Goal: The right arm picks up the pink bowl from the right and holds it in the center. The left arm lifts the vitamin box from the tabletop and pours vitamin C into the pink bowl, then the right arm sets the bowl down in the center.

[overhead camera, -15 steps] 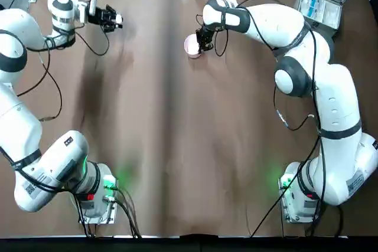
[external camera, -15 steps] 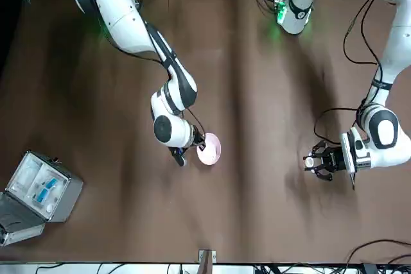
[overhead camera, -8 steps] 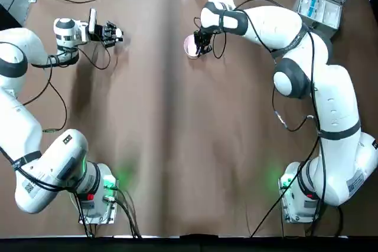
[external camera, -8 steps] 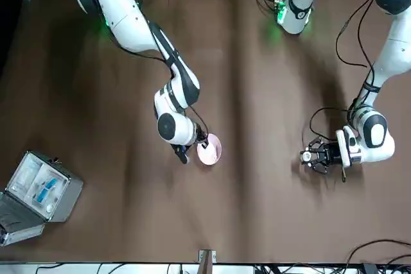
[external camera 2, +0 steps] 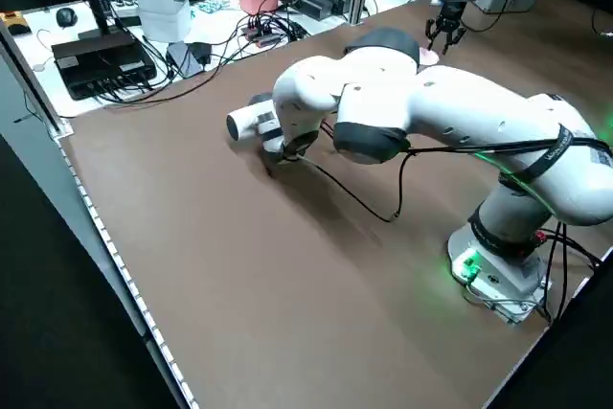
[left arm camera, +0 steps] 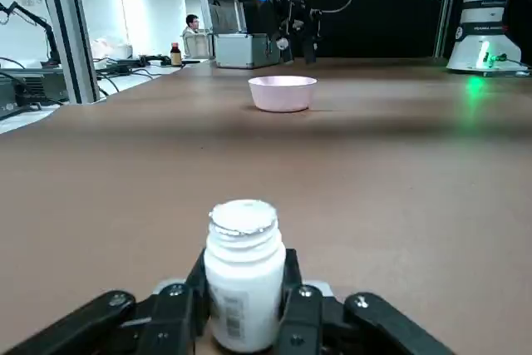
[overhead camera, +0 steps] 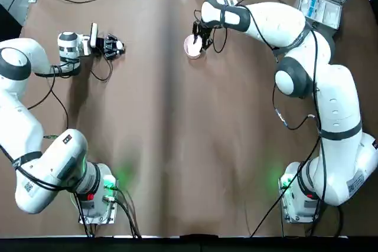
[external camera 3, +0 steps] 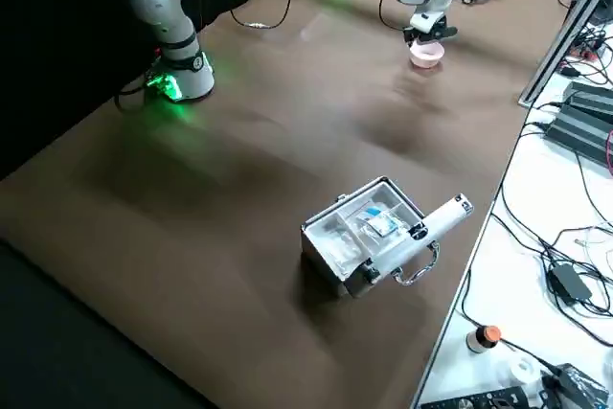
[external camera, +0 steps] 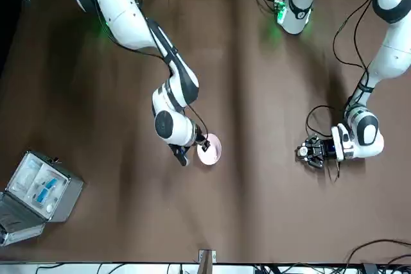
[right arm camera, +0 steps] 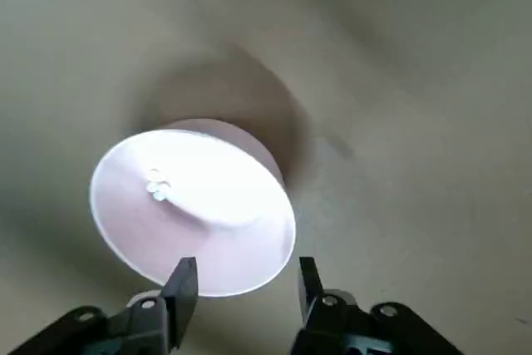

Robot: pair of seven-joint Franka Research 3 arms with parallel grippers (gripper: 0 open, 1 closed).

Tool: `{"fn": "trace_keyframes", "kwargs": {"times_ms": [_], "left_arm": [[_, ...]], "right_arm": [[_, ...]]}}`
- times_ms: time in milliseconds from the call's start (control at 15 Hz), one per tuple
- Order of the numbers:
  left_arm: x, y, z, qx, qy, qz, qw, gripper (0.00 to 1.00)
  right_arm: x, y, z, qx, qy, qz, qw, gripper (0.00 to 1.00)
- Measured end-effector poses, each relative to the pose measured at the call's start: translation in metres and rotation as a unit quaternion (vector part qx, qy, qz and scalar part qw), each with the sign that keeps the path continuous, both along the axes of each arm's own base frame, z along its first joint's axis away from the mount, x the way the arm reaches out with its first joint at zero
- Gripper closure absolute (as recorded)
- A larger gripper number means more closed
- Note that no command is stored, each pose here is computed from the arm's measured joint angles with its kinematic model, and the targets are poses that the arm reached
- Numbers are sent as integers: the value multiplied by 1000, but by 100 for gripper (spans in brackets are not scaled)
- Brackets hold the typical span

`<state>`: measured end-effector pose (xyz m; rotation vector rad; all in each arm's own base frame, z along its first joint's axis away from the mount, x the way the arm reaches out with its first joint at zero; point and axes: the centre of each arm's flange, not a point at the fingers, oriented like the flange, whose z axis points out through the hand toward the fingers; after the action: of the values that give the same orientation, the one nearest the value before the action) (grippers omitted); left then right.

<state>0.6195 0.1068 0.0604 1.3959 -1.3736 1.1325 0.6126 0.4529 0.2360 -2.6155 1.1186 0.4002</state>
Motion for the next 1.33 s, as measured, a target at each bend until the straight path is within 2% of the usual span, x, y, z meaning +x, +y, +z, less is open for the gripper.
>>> {"fn": "trace_keyframes", "kwargs": {"times_ms": [333, 400, 667, 733, 867, 1133, 1333], "left_arm": [[1, 1, 1, 0, -2, 1, 1000, 63], [1, 1, 2, 0, -2, 1, 1000, 58], [3, 2, 3, 0, -4, 2, 1000, 22], [5, 1, 7, 1, -7, 2, 1000, 3], [11, 4, 18, 7, -16, 2, 1000, 0], [31, 7, 73, 42, -54, -8, 998, 0], [51, -11, 132, 83, -93, -31, 992, 0]], "right_arm": [[10, -5, 39, -34, -57, 34, 997, 36], [11, -8, 46, -40, -56, 37, 997, 34], [36, -65, 81, -53, -41, 52, 996, 34], [56, -112, 114, -48, -48, 72, 995, 34], [68, -165, 153, -44, -51, 106, 992, 34], [66, -256, 220, -30, -48, 188, 981, 32], [64, -323, 259, -31, -72, 246, 966, 29]]}}
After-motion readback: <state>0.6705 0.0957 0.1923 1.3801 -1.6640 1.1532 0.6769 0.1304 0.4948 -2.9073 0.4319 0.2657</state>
